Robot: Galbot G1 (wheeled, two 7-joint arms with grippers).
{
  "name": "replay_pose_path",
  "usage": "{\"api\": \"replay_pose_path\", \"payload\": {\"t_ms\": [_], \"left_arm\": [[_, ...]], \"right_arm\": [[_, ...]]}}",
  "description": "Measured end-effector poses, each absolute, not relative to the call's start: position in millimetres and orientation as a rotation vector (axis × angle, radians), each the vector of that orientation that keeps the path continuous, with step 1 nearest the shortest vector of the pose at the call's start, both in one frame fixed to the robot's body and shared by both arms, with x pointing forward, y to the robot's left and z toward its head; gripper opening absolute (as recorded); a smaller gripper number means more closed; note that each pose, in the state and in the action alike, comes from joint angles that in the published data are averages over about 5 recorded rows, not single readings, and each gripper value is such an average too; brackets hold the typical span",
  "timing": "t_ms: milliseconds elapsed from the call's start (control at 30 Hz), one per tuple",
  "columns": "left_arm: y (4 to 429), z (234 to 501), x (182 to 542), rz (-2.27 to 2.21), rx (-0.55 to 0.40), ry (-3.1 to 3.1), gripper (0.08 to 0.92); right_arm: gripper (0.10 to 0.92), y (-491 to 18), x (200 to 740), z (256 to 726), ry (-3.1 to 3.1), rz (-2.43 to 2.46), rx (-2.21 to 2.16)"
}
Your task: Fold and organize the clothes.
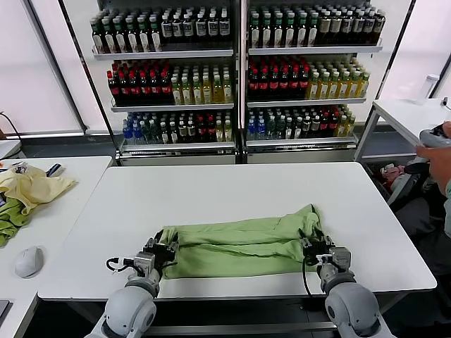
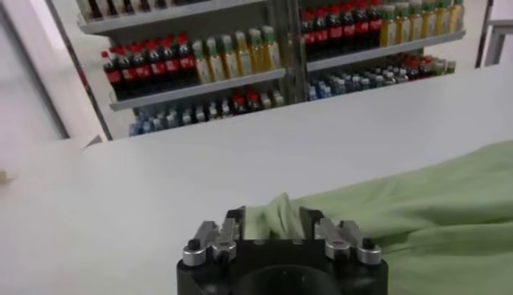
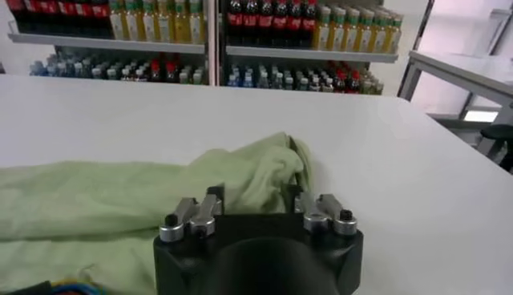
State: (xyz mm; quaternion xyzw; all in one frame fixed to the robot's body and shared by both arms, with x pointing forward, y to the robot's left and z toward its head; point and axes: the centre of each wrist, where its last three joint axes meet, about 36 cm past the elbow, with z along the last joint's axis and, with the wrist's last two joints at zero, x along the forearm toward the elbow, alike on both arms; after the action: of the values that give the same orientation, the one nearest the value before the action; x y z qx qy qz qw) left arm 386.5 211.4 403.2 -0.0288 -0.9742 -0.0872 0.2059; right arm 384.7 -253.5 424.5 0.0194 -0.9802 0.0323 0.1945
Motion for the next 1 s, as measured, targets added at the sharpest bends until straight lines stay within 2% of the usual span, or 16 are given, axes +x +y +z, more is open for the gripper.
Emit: {"api": "replay_pose_path", "payload": {"t_ms": [133, 267, 467, 600, 1000], "left_arm": [[203.2, 398.0, 379.6, -0.224, -0.037, -2.713, 0.697], [194.4, 392.7, 377.2, -0.202, 0.011, -2.711, 0.797], [181.9, 383.5, 378.4, -0.166, 0.067, -2.696, 0.811], [176.6, 376.9, 378.6, -0.138, 0.082, -2.687, 0.727], [187.2, 374.9, 381.2, -0.052, 0.101, -2.692, 0.381]], "right_arm": [[0.779, -252.6, 377.9, 424.4, -2.751, 0.090, 0.052], [0.818, -252.8, 372.7, 424.6, -2.753, 0.090, 0.048], [0.823, -253.9, 367.0, 425.5, -2.757, 0.088, 0.041], [0.823, -255.8, 365.7, 427.4, -2.763, 0.088, 0.036], [0.823, -259.2, 367.1, 430.2, -2.786, 0.072, 0.023]]}}
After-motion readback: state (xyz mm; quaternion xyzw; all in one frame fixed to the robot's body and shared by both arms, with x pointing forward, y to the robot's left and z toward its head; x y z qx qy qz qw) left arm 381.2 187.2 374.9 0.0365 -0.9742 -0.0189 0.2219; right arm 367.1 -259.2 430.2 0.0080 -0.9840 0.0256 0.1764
